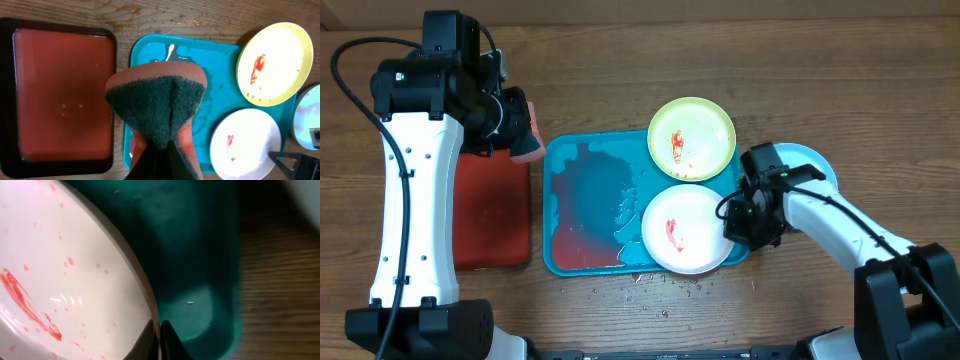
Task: Clean dirty plates on tray and stack at the side
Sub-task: 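Move right gripper to grasp the rim of the second white plate, then bring the sponge in the left gripper onto the second white plate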
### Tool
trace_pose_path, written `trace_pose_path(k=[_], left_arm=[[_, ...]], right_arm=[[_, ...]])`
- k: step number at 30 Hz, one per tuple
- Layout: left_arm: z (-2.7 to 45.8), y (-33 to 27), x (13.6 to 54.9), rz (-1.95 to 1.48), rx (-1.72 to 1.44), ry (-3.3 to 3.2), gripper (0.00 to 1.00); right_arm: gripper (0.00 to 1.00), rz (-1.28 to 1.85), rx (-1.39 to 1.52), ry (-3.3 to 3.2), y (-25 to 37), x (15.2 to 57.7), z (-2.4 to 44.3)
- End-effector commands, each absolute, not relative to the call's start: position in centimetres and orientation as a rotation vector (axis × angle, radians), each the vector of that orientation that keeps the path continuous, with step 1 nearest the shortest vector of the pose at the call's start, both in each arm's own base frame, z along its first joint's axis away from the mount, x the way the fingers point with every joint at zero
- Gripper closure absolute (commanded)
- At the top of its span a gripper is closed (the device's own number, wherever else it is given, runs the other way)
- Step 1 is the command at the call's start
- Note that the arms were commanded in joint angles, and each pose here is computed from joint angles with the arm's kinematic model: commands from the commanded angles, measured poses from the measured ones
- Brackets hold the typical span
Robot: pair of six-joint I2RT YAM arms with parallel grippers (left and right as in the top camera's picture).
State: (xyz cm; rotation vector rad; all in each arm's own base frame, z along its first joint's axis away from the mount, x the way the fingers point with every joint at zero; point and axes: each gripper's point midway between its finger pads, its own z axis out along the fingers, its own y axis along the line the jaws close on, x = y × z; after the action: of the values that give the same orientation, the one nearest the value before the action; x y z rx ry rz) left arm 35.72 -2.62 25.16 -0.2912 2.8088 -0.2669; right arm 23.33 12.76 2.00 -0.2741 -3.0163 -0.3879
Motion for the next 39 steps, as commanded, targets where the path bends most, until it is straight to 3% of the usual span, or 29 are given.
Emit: trace_pose_path(k=[1, 7, 12, 15, 20, 25, 39], left_arm=[[25.0, -3.4, 35.7, -0.256, -0.252, 2.815, 0.96], [23.6, -3.1, 35.3, -0.176, -0.360, 2.842, 0.96], [21.4, -3.2, 35.5, -0.174, -0.380, 2.865, 0.95], [19.4, -3.3, 35.5, -0.174, -0.382, 2.886, 0.96], [16.7, -4.4, 35.0, -0.211, -0.358, 2.926, 0.96], [15.1, -5.6, 34.9, -0.217, -0.303, 2.940, 0.96], [14.4, -8.0, 34.5, -0.249, -0.059, 2.952, 0.96]], right_arm=[[0.96, -0.522, -0.257, -3.035, 16.8, 24.0, 3.4], [0.96, -0.536, -0.575, -3.161, 21.8, 25.9, 3.4], [0.96, -0.606, -0.639, -3.179, 24.7, 26.7, 2.3], [0.96, -0.624, -0.606, -3.139, 25.5, 26.4, 1.3], [0.79, -0.625, -0.422, -3.196, 25.8, 27.2, 2.1], [0.71, -0.629, -0.233, -3.277, 24.7, 29.5, 3.1], [0.77, -0.848, -0.108, -3.137, 25.7, 30.4, 1.1]])
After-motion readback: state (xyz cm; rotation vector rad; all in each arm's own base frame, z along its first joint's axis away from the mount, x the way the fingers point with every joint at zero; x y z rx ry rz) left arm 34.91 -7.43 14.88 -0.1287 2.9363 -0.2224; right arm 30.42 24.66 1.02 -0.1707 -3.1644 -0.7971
